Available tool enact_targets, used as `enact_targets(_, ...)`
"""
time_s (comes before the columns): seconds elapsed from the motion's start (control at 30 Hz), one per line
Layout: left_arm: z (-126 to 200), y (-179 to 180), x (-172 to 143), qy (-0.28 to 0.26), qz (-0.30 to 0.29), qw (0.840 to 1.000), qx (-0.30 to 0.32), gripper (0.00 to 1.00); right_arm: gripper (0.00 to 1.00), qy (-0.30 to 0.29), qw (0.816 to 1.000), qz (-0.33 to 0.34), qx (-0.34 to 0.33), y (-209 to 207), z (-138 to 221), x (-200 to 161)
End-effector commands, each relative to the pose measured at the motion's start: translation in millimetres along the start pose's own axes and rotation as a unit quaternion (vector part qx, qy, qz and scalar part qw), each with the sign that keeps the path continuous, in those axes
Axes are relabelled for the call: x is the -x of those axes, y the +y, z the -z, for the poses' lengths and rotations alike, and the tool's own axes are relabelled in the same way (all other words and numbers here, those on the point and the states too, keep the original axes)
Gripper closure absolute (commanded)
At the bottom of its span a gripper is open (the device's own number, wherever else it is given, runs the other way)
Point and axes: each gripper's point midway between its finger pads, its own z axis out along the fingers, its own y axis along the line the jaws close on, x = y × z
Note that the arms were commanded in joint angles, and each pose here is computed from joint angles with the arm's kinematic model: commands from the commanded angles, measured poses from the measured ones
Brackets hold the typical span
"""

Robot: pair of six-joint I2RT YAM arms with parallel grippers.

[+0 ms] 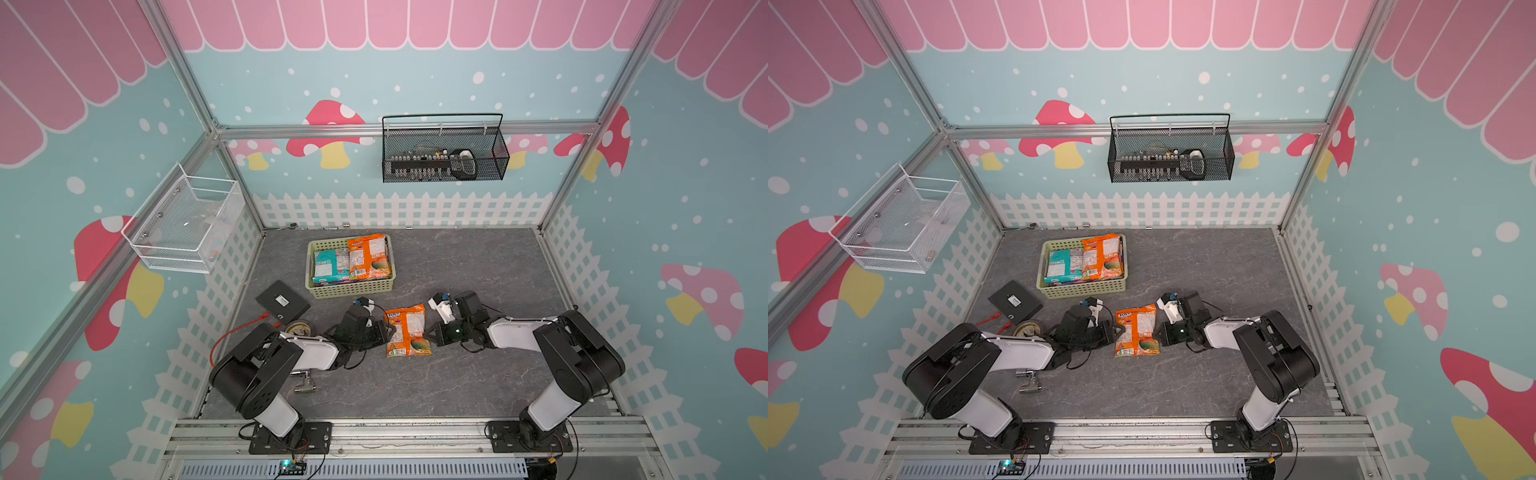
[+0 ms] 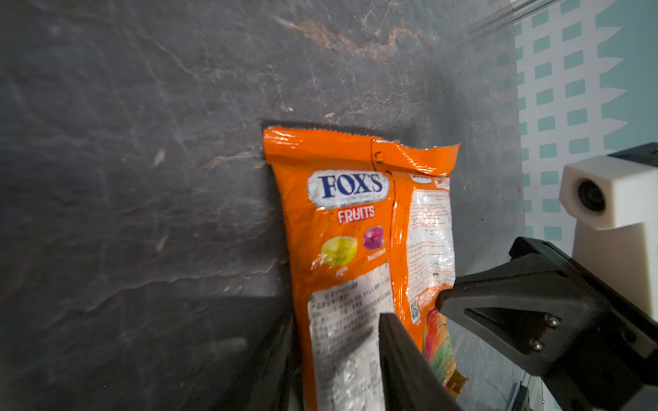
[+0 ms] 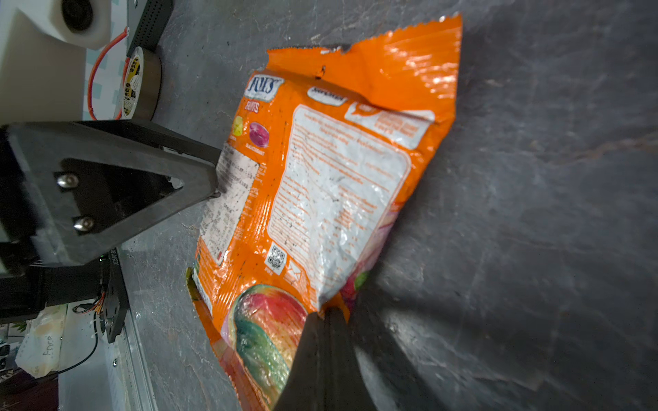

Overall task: Put the candies in the basket
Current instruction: Pick up the candy at the center of the board.

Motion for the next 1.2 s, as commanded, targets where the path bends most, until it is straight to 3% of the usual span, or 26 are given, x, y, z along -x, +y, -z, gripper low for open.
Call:
enact_targets(0.0, -9.3, -6.1, -6.1, 0.009, 0.01, 1.0, -0.014, 0.59, 1.0, 0.017, 1.0, -0.01, -0.024, -13.0, -5.4, -17.5)
enact_targets(0.33, -3.0, -17.8, -2.7, 0.0, 0.011, 1.0, -0.027, 0.91, 0.95, 0.006, 0.999, -0.011, -0.045, -18.7, -3.4, -13.5)
enact_targets(0.43, 3.0, -22.9, 2.8, -0.007, 0.003, 1.0, -0.025, 0.97, 0.88, -0.004, 0.998, -0.01, -0.055, -20.5, -0.6, -8.5)
enact_targets(0.5, 7.1, -26.7, 6.5, -0.01, -0.004, 1.0, -0.023, 1.0, 0.77, -0.017, 0.998, -0.005, -0.061, -19.1, 3.6, -1.3)
enact_targets(0.73, 27.6, -54.2, 24.9, -0.028, -0.038, 0.998, -0.033, 1.0, 0.43, -0.109, 0.989, 0.02, -0.098, -0.3, 43.2, 53.9)
enact_targets(0.93, 53.3, -86.6, 52.3, -0.05, -0.081, 0.995, -0.031, 1.0, 0.24, -0.243, 0.955, 0.049, -0.165, 15.4, 110.1, 106.0)
enact_targets(1.03, 72.8, -109.0, 78.2, -0.073, -0.1, 0.992, -0.039, 1.0, 0.15, -0.291, 0.934, 0.06, -0.199, 12.9, 135.2, 111.9)
enact_targets(1.17, 99.7, -122.4, 119.6, -0.102, -0.116, 0.987, -0.042, 1.0, 0.08, -0.31, 0.92, 0.054, -0.235, -2.8, 144.4, 100.8)
